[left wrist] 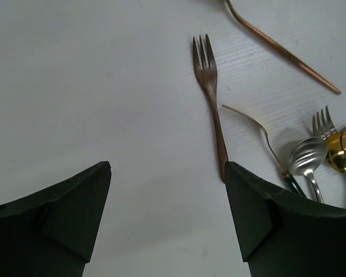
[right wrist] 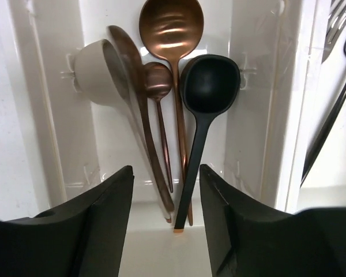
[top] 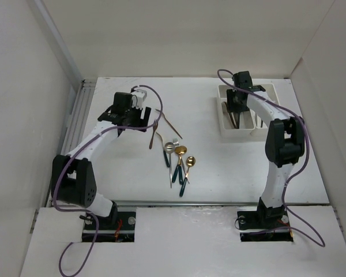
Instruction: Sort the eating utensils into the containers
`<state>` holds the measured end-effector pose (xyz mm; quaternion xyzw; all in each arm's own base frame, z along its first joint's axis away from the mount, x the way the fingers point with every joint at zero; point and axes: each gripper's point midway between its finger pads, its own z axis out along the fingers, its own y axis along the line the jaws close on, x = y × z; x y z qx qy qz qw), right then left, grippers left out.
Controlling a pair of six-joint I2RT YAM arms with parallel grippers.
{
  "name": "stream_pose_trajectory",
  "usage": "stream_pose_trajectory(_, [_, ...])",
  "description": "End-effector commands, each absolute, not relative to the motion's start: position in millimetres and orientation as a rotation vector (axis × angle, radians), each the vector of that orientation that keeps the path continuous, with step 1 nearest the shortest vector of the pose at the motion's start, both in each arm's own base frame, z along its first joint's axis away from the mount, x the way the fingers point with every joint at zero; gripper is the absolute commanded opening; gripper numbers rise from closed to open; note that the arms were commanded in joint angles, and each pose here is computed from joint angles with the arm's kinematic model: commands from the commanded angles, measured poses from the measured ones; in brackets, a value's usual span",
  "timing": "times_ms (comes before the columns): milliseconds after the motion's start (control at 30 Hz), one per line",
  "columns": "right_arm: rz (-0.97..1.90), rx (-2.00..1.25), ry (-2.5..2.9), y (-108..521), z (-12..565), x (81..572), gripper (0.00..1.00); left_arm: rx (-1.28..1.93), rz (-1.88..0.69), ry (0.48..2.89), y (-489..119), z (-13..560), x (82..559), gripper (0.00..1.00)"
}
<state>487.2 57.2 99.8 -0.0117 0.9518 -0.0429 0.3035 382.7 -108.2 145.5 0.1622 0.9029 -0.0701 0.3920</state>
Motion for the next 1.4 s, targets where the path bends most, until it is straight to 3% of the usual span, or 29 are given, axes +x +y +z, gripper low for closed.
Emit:
stream_pose_trajectory(0, [-0.136,0.000,2.471,53.2,124.9,493.3,0.56,0.462,-0.137,2.315,-114.3,129.7,381.9,0.76])
stream_pose_trajectory(267, [-0.084,-0.005,2.354,56.5,176.6,491.2,0.60,0.537,-0.067,2.336,-144.7,93.5,400.3,0.73])
stream_pose_trajectory(467, [-0.070,-0.023,2.292,55.7,203.5,481.3,0.60,0.485,-0.003,2.483,-142.4,49.6,411.4,0.52])
stream_pose_trajectory(800, [-0.073,-0.040,2.260,52.6,215.3,468.2,0.61,0.540,0.024,2.579,-158.0,12.4,395.9,0.52])
stream_pose_trajectory(900, [-0.087,-0.033,2.259,50.0,218.2,465.6,0.61,0.550,0.030,2.647,-154.7,1.2,383.9,0.32])
stream_pose_trajectory(933, [-0.097,-0.029,2.258,48.5,218.3,465.7,0.61,0.571,0.015,2.696,-154.2,-7.6,373.5,0.11])
stream_pose_trajectory(967, [-0.110,-0.025,2.267,46.5,216.8,463.7,0.61,0.562,0.003,2.706,-152.2,-6.1,374.1,0.00])
stream_pose_trajectory(1000, [-0.108,-0.024,2.257,46.3,221.5,462.6,0.61,0.568,-0.013,2.717,-153.9,-9.7,372.2,0.00])
stream_pose_trajectory(1233, [-0.076,-0.157,2.177,65.0,252.8,459.6,0.63,0.392,-0.056,2.651,-143.0,32.6,405.8,0.00])
stream_pose_trajectory(1300, [-0.017,-0.287,2.138,94.8,258.6,451.4,0.67,0.335,-0.073,2.548,-134.6,74.7,420.0,0.00])
stream_pose_trajectory(1367, [0.052,-0.394,2.010,120.2,288.9,443.1,0.78,0.302,-0.096,2.433,-134.5,114.9,434.8,0.00])
